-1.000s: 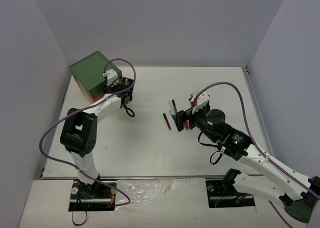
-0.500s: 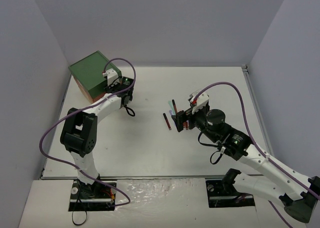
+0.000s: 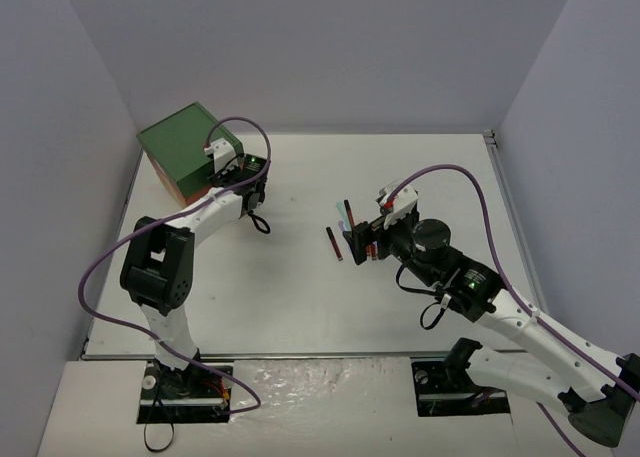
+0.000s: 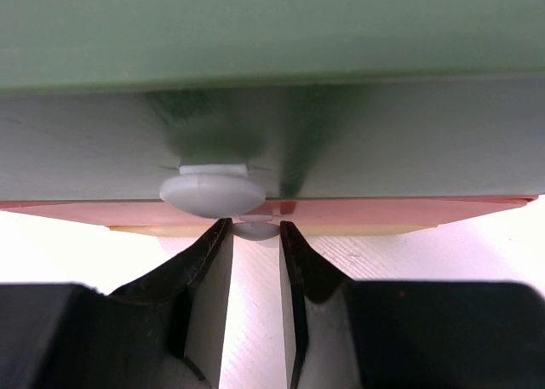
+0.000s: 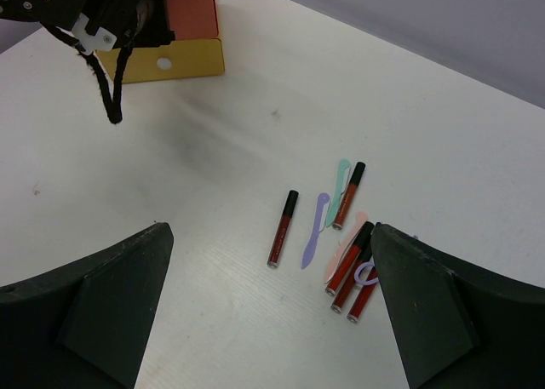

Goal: Organize the makeup

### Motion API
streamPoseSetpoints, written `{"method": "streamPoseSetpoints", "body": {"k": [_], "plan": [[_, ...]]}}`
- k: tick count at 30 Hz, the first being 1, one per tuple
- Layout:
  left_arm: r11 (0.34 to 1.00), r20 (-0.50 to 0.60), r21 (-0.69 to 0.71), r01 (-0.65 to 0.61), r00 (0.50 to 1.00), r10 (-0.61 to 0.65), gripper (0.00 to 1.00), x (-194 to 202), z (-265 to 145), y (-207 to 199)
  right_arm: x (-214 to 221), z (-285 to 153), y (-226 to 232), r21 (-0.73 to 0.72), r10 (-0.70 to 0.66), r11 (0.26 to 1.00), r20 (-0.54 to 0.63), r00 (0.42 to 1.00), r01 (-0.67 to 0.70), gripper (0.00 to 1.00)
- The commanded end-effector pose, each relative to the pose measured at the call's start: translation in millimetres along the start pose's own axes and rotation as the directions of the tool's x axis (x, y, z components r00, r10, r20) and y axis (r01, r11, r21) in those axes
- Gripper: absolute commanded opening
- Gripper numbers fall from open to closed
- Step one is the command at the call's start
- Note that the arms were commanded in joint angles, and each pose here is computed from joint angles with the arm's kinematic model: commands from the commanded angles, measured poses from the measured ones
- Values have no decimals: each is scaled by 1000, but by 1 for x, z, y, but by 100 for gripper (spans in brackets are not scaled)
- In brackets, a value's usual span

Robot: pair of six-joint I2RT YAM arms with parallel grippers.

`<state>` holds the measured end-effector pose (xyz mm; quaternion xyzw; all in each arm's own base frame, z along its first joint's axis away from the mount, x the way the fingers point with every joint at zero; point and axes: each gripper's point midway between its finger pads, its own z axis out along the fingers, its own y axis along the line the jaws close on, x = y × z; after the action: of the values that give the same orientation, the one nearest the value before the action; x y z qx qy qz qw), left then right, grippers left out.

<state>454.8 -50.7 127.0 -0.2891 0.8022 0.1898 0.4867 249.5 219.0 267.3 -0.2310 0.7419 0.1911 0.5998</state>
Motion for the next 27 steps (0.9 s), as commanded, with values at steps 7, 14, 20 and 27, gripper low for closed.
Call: {"method": "streamPoseSetpoints", "body": {"k": [7, 14, 20, 27], "plan": [[992, 0, 110, 68, 998, -68, 0, -7, -65, -6, -29, -1, -1, 1, 19, 1000, 107, 994, -20, 100], [986, -71, 165, 1, 997, 10, 1, 22, -93, -3, -29, -1, -3, 10, 18, 1000, 107, 994, -20, 100], [979, -95, 203, 1, 995, 19, 2, 23, -106, 1, -31, -1, -4, 18, 16, 1000, 112, 994, -19, 100], [973, -100, 231, 13, 995, 11, 5, 21, -116, 0, -29, 0, -4, 22, 17, 1000, 104, 994, -20, 100]]}}
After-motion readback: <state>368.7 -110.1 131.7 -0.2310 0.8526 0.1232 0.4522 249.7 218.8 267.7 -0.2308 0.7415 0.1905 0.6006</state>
